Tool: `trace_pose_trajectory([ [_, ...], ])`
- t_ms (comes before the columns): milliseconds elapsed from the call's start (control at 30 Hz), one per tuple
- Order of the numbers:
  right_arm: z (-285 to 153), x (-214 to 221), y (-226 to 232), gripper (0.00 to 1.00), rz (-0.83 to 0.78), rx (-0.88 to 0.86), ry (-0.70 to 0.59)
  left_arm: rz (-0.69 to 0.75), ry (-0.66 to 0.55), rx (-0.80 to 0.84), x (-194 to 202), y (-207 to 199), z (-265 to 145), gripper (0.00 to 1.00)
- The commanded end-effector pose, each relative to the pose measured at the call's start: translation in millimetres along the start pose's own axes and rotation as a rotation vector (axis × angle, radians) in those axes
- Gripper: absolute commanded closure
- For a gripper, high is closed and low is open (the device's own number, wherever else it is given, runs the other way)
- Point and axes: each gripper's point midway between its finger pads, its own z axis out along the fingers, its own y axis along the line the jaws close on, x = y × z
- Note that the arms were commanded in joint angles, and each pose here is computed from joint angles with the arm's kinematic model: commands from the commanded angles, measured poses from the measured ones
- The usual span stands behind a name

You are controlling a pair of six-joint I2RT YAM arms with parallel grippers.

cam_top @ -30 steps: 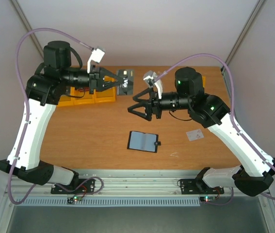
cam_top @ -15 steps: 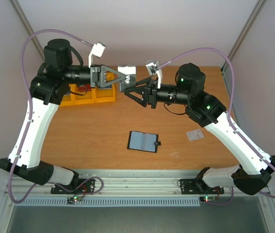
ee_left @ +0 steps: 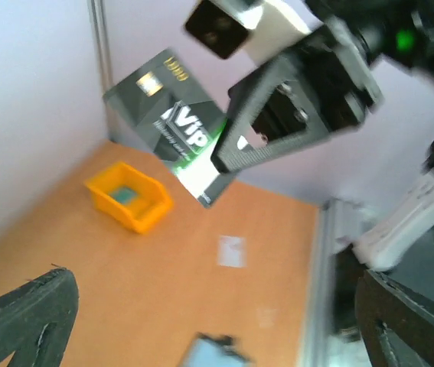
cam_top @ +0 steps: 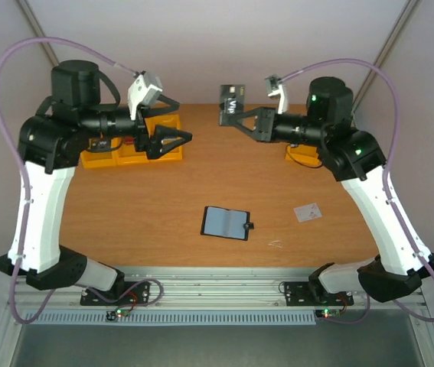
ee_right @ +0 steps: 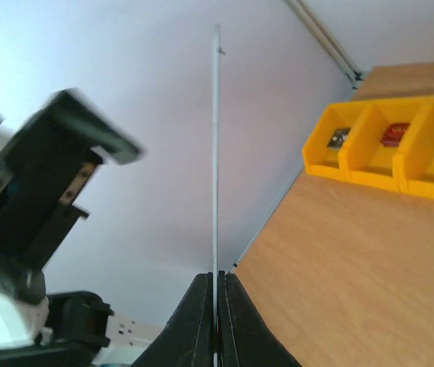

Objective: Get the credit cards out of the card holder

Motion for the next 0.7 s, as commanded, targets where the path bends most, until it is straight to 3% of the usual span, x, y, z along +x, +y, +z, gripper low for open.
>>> trace_pose_trajectory([
  [0, -17, 7, -1, 0.99, 0.245, -0.004, 0.094, 0.794, 0.165, -0.170, 13, -3, -16, 0.01],
  [100, -17, 3, 13, 0.99, 0.262, -0.040, 0.145, 1.308, 0.240, -0.184, 13, 4, -11, 0.01],
  [133, -16, 3, 17, 0.99, 0.267, -0.051, 0.156, 1.488, 0.225, -0.198, 4, 4, -9, 0.01],
  [200, -17, -1, 22, 0.99, 0.264, -0.064, 0.153, 1.702, 0.136, -0.246, -24, -4, -6, 0.01],
  [300, -16, -3, 29, 0.99, 0.267, -0.092, 0.164, 1.917, 0.030, -0.309, -54, -12, 2, 0.01],
  [433, -15, -2, 39, 0.99, 0.266, -0.139, 0.182, 2.235, 0.012, -0.386, -58, 4, 23, 0.01],
  [533, -16, -2, 42, 0.99, 0.259, -0.151, 0.182, 2.422, -0.103, -0.496, -66, 10, 40, 0.02],
  [667, -17, 0, 46, 0.99, 0.251, -0.162, 0.186, 2.512, -0.224, -0.607, -74, 13, 51, 0.27],
])
